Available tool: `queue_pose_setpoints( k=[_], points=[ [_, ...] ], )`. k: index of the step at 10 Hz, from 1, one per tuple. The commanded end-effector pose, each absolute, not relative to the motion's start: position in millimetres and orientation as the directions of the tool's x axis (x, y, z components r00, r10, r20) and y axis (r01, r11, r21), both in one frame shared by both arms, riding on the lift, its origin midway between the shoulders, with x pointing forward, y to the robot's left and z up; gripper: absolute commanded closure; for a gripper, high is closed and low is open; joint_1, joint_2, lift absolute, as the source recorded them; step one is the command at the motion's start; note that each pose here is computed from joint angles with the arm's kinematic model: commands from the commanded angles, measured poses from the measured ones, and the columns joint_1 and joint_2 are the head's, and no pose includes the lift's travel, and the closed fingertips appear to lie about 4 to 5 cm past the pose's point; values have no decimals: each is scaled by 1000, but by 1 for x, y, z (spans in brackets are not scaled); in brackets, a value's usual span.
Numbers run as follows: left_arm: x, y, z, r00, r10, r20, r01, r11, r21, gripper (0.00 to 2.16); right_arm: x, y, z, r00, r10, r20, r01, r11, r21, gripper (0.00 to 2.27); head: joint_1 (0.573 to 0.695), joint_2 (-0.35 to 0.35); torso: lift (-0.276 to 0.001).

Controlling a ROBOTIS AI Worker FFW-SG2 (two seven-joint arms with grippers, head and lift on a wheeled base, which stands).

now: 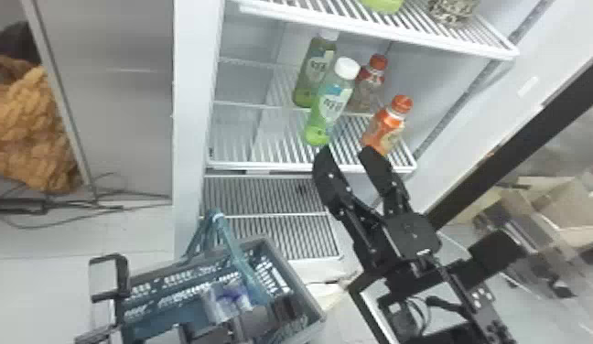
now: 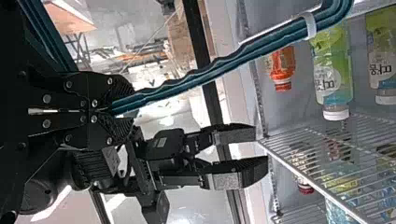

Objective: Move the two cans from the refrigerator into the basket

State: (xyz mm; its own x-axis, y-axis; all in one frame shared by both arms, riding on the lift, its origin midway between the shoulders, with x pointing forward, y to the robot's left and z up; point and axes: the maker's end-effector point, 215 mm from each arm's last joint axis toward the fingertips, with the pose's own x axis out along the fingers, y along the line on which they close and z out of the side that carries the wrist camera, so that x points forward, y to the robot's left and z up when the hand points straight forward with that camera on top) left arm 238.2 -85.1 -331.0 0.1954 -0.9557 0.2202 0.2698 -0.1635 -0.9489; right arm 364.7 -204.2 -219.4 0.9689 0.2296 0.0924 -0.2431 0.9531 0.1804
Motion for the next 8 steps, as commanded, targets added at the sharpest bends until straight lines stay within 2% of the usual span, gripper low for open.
queue_pose_setpoints(
  k=[1, 4, 8],
  points=[
    [237, -85, -332, 195, -956, 217, 268, -161, -950, 1202, 355, -211, -214, 978, 191, 89, -203, 967, 156, 415, 695, -350, -276],
    [235, -86, -333, 192, -957, 218, 266, -163, -950, 1202, 343, -227, -220, 991, 126, 52, -132, 984, 120, 414, 695, -350, -276],
    [234, -87, -333, 190, -957, 218, 265, -164, -950, 1202, 342, -232, -220, 992, 111, 59, -117, 987, 113, 403, 695, -350, -276]
  ],
)
